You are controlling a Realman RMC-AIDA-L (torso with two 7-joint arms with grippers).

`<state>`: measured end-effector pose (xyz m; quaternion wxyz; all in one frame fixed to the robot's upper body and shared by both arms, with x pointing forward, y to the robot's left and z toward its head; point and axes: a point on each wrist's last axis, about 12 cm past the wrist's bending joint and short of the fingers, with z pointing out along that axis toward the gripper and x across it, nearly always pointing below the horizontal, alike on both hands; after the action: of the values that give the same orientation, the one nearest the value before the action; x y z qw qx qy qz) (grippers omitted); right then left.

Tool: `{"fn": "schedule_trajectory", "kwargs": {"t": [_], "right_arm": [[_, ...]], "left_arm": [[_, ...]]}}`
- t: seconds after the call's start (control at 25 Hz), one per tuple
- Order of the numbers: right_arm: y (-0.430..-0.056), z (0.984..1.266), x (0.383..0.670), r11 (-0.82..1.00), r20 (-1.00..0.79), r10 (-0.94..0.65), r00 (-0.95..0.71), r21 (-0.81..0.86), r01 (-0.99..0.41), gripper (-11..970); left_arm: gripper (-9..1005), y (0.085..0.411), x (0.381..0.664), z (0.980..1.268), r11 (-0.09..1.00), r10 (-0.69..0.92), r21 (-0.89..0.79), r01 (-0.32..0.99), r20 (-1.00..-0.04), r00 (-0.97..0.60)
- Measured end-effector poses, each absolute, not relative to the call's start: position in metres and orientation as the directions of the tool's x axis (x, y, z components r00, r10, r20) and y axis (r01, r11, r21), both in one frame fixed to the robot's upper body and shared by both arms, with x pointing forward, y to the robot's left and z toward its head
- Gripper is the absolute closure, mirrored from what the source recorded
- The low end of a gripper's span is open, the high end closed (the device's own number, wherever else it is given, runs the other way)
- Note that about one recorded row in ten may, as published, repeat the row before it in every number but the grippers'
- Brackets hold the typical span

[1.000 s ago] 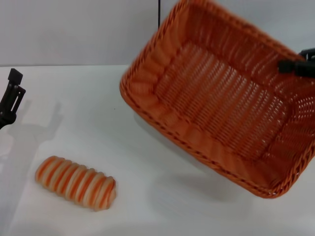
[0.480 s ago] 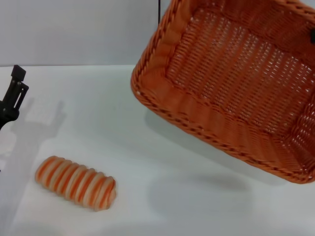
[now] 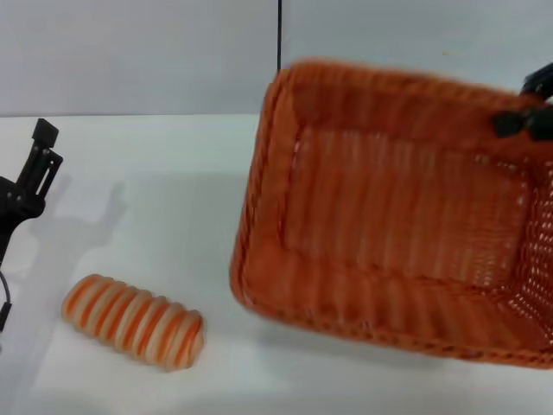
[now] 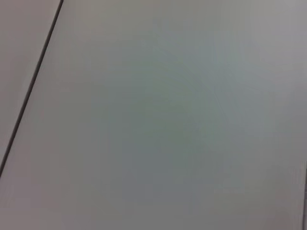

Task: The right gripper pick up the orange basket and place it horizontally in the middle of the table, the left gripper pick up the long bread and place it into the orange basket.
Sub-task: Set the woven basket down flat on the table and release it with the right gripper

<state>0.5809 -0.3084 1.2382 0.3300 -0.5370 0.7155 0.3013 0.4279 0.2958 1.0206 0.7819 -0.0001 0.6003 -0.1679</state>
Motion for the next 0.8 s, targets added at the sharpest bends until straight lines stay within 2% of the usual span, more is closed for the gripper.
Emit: {"fn": "schedule_trajectory", "kwargs": {"t": [0.24, 0.8], "right_arm": [[-0.280, 1.218, 0.588, 0.093, -0.757, -0.634, -0.159, 0.129, -0.987, 720], [-0.252, 1.199, 0.591, -0.005, -0.724, -0.684, -0.092, 0.131, -0.991, 700]], "left_arm": [[185, 0.291, 0.425, 1.021, 0.935, -0.280, -0.214, 0.282, -0.934, 0.222], [185, 0.288, 0.420, 1.022, 0.928, -0.304, -0.232, 0.292, -0.923, 0.236]]}}
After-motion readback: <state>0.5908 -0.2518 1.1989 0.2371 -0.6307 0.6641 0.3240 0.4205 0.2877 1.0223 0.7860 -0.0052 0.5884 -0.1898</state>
